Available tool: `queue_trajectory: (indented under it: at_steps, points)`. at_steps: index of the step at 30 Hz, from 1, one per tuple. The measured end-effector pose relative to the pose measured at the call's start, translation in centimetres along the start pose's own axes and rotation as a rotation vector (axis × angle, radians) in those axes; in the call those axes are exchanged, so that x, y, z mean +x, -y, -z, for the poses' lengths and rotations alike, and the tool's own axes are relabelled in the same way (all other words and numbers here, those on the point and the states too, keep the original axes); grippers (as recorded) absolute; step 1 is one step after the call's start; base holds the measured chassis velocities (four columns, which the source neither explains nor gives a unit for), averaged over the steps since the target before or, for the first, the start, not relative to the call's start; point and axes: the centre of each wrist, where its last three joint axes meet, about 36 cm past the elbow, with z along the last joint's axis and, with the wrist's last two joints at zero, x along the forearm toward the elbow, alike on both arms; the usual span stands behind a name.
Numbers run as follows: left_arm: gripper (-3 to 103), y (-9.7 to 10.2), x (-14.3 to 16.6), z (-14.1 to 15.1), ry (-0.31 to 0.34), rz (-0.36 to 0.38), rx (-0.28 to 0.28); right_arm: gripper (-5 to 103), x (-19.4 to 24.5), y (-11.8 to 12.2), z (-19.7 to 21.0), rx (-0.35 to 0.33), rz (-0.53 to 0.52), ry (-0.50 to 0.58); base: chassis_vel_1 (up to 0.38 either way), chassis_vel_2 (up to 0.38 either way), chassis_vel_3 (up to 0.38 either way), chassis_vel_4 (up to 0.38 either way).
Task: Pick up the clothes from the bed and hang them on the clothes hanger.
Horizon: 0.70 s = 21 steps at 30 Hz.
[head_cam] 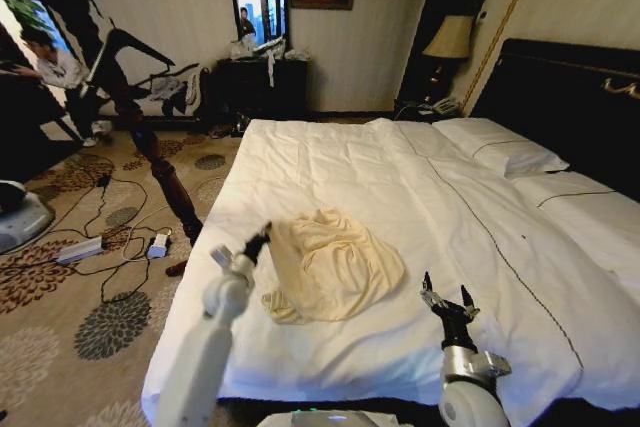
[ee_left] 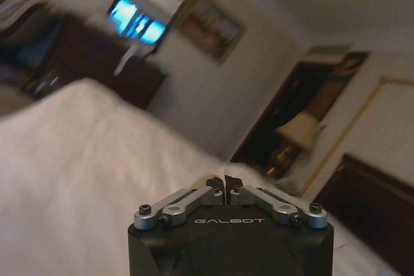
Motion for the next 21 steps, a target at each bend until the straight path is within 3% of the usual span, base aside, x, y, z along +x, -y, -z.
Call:
queue_trajectory:
  at_steps: [1,2,6,10,14,21]
  points:
    - [0,0.9,0.5,2.5,0.022,-0.033,-0.013,100,0.0,-0.1,0.0,-0.001,0.002,-0.001,0.000,0.000,0.000,0.000]
    - [0,0.9,0.5,2.5,0.022,-0.033,-0.013,100,0.0,-0.1,0.0,-0.001,0.002,-0.001,0.000,0.000,0.000,0.000]
    - [0,3.4,2.5,8.4,0.083,-0.140,-0.053,100,0.1,-0.5,-0.2,-0.006,0.006,-0.003,0.000,0.000,0.000,0.000]
    - [0,4.9,4.2,11.6,0.123,-0.211,-0.075,100,0.2,-0.5,-0.3,-0.008,0.005,-0.005,0.000,0.000,0.000,0.000]
    - [0,5.3,4.8,13.2,0.145,-0.228,-0.097,100,0.3,-0.5,-0.5,-0.006,0.003,-0.010,0.000,0.000,0.000,0.000]
    - [0,5.3,5.0,13.3,0.155,-0.220,-0.100,100,0.5,-0.8,-0.7,-0.007,0.005,-0.016,0.000,0.000,0.000,0.000]
